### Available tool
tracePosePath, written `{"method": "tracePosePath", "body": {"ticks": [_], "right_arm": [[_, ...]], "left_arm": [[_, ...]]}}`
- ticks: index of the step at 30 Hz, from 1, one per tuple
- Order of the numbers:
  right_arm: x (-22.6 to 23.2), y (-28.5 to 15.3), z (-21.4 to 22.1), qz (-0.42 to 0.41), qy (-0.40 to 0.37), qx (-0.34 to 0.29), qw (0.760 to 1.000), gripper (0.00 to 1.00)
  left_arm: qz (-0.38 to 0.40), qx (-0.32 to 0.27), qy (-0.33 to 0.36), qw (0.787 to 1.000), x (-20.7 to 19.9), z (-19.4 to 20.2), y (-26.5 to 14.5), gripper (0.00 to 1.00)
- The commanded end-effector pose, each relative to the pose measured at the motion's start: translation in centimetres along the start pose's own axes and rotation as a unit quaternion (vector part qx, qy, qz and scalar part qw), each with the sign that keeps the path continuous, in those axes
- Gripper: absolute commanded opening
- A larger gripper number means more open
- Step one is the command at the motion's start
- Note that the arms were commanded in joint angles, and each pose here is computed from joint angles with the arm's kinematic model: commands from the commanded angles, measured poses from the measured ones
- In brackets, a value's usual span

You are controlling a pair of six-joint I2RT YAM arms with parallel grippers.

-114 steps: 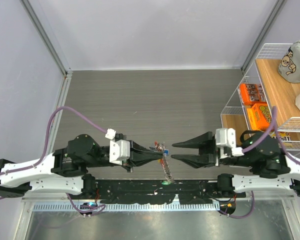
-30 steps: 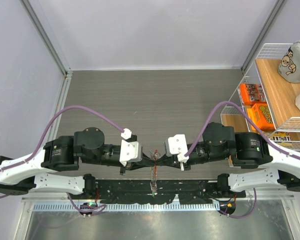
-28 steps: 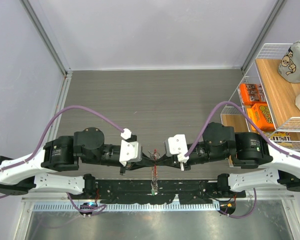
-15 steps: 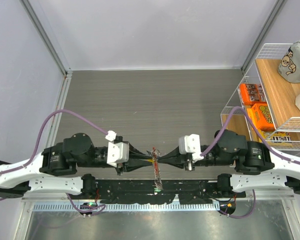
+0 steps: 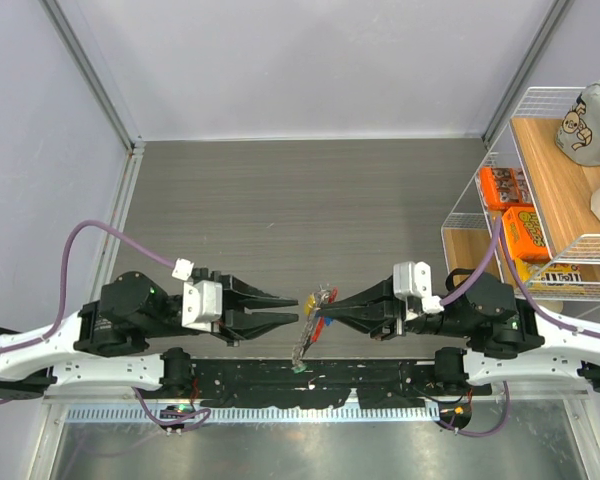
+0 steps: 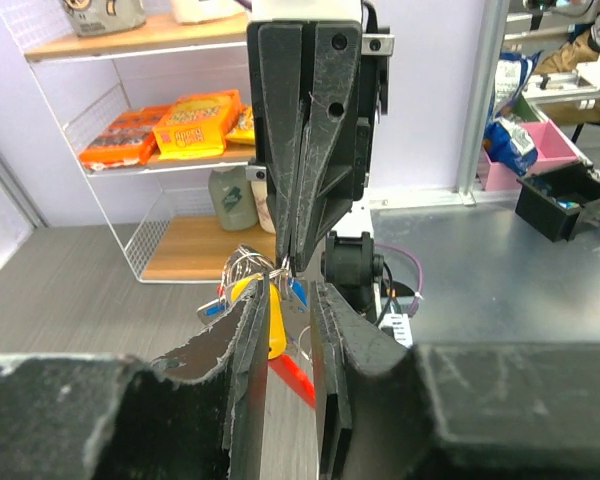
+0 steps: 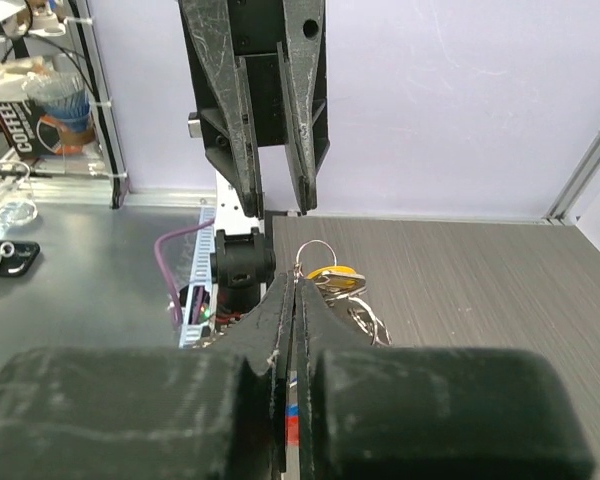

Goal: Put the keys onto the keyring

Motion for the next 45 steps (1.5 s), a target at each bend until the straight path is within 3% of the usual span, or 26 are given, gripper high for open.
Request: {"method": "tracePosePath", "body": {"ticks": [1,18,24,45], "right_arm": [[-0.4,-0.4,-3.3,0.020,0.014,-0.104,0.994,0.06],[1.1,0.0,-4.1,-0.060,0.040,-0.082,0.994,0.05],[1.2,-0.3,-4.5,-0.063,0.048,-0.089,0.993,0.05],[1.9,0.4,-4.8,-0.097,0.065,-0.066,0.991,0.06]], "left_arm": [[-0.012,-0.073,0.018,0.997,0.3,-2.1,-0.2,0.29],[0.052,-0.056,0.118,0.990,-0.1,-1.1,1.5,0.46],[0.087,-0.058,0.131,0.986,-0.7,-1.0,1.3,0.45],[0.095,-0.077,0.135,0.983,-1.0,-1.0,0.3,0.40]]}}
Point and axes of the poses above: each gripper's point midway between its finger pads, its own y axis out along the fingers, its own x axis along the line the jaws close on, z = x × y, the point moved 8 cm from there along -y, back along the fingers, and after that the axes turned 3 degrees about -y, right-handed, at the moved point
